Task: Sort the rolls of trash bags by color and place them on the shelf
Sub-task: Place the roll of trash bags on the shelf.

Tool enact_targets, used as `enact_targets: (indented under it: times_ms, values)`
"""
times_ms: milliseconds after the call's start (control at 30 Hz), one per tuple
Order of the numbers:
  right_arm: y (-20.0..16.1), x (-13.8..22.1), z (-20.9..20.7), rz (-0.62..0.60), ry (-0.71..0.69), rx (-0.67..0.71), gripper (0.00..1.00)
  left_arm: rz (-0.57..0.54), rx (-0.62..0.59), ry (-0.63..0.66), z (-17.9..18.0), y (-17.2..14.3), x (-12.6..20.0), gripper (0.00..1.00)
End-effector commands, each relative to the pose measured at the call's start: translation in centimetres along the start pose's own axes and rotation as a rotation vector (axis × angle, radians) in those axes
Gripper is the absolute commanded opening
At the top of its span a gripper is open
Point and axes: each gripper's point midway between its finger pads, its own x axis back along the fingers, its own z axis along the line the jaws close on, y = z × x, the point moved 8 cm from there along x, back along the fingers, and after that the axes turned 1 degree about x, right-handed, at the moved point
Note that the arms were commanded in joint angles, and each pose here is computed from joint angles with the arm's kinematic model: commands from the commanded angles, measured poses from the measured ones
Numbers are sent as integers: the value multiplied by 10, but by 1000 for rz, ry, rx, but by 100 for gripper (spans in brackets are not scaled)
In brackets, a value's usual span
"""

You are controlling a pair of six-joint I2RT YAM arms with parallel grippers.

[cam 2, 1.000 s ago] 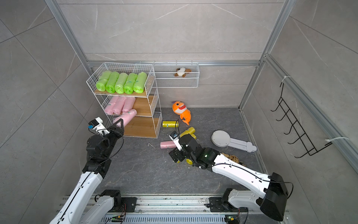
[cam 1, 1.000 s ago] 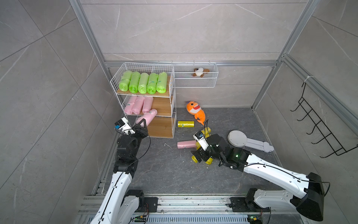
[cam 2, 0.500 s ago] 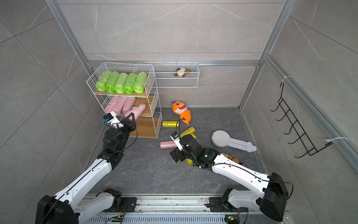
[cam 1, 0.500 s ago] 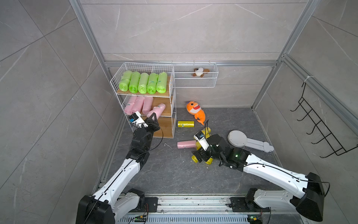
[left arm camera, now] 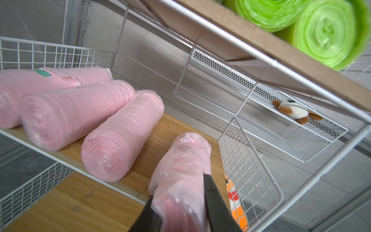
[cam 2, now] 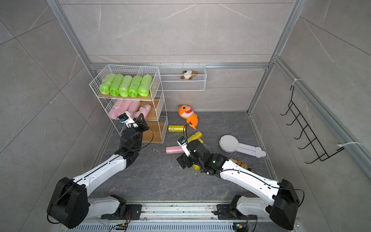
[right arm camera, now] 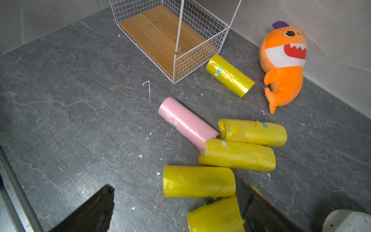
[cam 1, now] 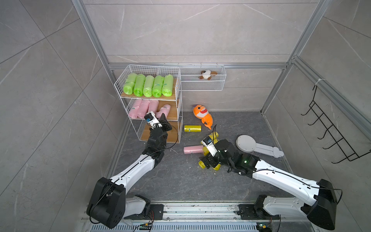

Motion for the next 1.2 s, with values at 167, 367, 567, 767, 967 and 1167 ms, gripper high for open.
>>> enact_targets:
  times_ms: [167,367,567,767,967,1167]
  values:
    - [-5,0,-1,8,8,-21,100,-167,-65,34,-14,27,-17,2]
    - [-6,1,-2,9,6,-24,100,-155,-137,96,-9,16,-26,20]
    - [-6,1,-3,9,4,-27,100,-111,-140,78,-10,11,-26,36]
    - [-7,1,-3,11,4,-31,100,-37,-122,11,-16,15,-20,50]
    - [-7,0,-2,6,12,-38,100,26,-111,-23,-19,26,-7,65]
    - [-7,1,-1,5,26,-54,100,85,-107,-28,-15,37,11,76]
